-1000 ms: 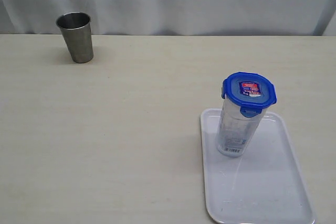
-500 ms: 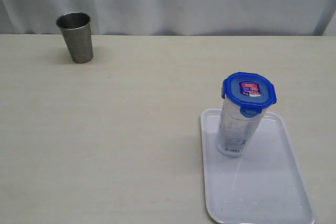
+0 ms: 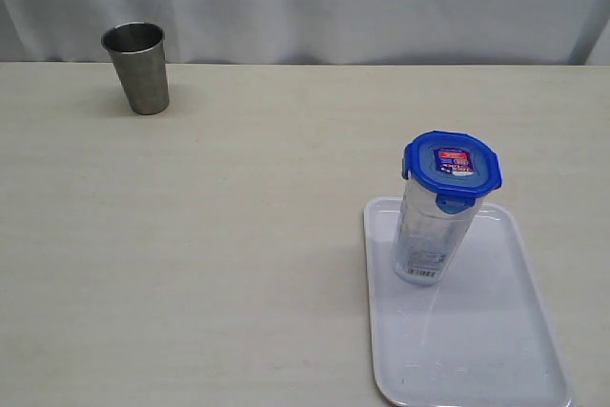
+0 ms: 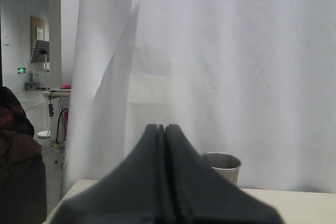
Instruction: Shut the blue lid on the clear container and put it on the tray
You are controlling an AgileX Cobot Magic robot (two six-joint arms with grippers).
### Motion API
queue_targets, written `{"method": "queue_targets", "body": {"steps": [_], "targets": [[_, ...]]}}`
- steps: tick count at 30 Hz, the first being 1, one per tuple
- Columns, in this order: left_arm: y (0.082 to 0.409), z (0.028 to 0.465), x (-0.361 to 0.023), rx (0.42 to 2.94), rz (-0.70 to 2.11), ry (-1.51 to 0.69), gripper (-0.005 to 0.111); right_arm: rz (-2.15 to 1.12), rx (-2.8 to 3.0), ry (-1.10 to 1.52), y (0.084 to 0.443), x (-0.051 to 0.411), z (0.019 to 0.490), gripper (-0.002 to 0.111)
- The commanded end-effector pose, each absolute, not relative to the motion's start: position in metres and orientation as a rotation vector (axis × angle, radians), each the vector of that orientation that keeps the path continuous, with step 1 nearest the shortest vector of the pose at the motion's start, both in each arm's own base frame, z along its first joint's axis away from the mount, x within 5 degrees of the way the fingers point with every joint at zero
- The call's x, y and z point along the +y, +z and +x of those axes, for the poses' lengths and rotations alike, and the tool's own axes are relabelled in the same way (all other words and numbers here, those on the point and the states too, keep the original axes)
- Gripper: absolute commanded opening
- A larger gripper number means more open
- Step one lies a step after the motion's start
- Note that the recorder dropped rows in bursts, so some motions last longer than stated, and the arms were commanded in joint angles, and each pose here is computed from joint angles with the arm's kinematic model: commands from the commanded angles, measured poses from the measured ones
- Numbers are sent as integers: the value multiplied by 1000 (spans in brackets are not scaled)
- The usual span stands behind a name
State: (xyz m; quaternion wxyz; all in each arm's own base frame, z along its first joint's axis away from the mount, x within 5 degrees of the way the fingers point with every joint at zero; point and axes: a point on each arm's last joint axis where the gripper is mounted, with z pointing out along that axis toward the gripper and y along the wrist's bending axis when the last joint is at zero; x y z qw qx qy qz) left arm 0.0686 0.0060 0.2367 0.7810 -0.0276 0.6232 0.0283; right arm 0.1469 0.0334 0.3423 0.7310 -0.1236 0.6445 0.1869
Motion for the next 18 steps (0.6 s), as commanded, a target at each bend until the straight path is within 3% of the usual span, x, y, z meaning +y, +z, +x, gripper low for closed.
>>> {"method": "queue_targets", "body": {"steps": [1, 18], "targets": [[235, 64, 6, 1349, -69, 48, 0, -268, 1411, 416, 343, 33, 146, 4], [235, 52, 3, 1307, -63, 22, 0, -268, 1411, 416, 343, 33, 146, 4]]}}
